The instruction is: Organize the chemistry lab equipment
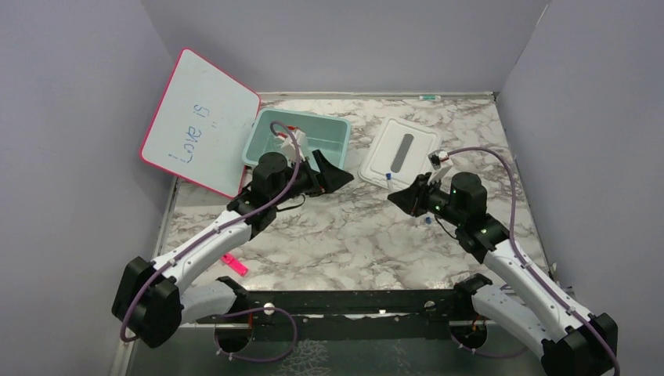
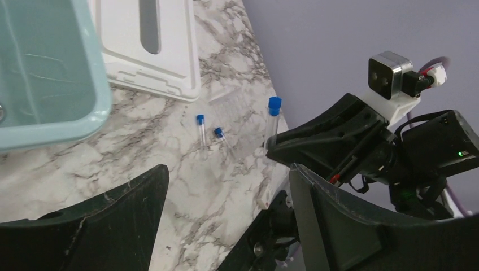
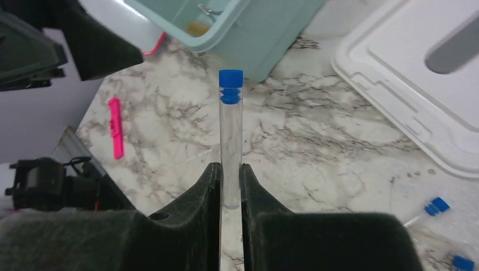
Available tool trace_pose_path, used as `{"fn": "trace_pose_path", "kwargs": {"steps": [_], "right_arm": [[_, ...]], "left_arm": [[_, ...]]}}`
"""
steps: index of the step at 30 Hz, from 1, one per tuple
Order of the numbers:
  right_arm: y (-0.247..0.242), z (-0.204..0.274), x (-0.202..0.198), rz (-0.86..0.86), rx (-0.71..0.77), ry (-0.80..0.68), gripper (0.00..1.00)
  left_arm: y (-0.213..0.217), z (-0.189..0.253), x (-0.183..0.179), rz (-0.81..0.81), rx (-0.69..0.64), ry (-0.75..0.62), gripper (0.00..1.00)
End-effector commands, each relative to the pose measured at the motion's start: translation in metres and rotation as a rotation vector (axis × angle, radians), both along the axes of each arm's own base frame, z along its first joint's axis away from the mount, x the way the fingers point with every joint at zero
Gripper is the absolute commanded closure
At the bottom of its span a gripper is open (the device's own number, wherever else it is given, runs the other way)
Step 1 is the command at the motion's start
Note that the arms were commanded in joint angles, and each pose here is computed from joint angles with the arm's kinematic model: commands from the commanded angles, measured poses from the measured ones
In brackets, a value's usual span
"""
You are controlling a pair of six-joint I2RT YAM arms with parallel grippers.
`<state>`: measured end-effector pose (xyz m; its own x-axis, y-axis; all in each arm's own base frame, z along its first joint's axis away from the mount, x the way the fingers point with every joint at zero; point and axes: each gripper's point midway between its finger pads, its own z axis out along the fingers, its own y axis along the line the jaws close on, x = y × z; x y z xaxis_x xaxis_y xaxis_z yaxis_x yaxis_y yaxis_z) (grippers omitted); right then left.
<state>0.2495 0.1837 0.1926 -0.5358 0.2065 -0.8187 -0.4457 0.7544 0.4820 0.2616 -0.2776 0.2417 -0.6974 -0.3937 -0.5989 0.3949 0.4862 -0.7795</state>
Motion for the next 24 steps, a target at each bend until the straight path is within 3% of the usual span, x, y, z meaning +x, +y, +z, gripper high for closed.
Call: {"fn": "trace_pose_path", "kwargs": {"steps": [1, 8, 18, 24], "right_arm": [[0.031, 0.027, -0.026, 0.266, 0.096, -0.113, 0.91], [0.041, 0.035, -0.035, 0.314, 0.192, -0.091, 0.91], [0.045, 0.041, -0.037, 0.313, 0.266, -0.082, 0.91], [0.046, 0.040, -0.038, 0.323, 0.270, -0.078, 0.91]], "left_arm": [[-0.039, 0.039, -0.010, -0.120, -0.102, -0.043, 0.22], [-0.081, 0.031, -0.018, -0.137, -0.030, -0.113, 0.41], [-0.089, 0.005, -0.012, -0.022, 0.051, -0.143, 0.58], [-0.105, 0.002, -0.026, -0.109, 0.066, -0.168, 0.75]]}}
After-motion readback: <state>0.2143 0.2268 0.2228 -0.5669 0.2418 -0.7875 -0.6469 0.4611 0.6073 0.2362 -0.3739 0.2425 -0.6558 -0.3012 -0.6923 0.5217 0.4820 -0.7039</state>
